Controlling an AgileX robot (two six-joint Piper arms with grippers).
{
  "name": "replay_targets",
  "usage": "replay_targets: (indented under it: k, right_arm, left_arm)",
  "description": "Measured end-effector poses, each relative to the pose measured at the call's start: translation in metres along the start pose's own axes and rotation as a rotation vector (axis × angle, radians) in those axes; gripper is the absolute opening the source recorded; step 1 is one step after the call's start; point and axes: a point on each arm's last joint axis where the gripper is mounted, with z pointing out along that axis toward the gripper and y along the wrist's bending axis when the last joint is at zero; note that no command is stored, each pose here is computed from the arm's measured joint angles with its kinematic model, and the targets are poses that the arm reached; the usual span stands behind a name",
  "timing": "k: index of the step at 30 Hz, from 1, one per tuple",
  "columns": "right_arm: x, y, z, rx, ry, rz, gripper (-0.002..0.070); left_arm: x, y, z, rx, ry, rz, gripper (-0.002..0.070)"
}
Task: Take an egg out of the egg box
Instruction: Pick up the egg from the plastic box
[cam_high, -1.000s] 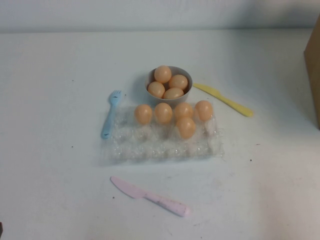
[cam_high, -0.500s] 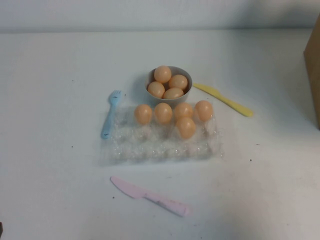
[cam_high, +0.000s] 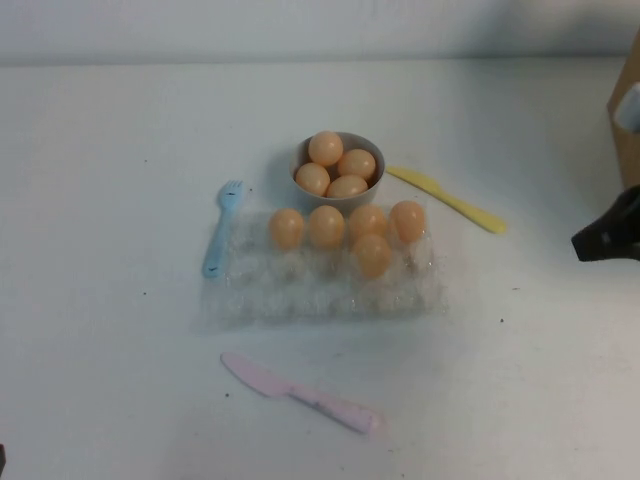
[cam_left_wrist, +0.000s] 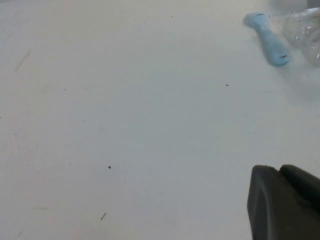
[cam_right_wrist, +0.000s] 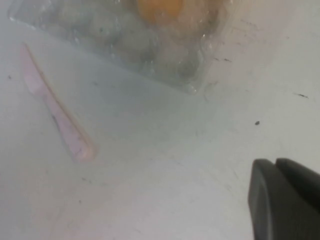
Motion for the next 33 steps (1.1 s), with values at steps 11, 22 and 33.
replay_targets:
  k: [11, 22, 33]
  right_arm:
    - [-0.082, 0.007, 0.05, 0.131, 0.222, -0.064, -0.0003]
    - [-0.127, 0.043, 0.097, 0.155, 0.238, -0.197, 0.0134]
    - [-0.123, 0.092, 0.141, 0.105, 0.286, -0.224, 0.0162]
  left_arm:
    - [0.0, 0.0, 0.0, 0.0, 0.0, 0.0, -0.0003]
    - [0.0, 0.0, 0.0, 0.0, 0.0, 0.0, -0.0003]
    - [0.0, 0.0, 0.0, 0.0, 0.002, 0.0, -0.0003]
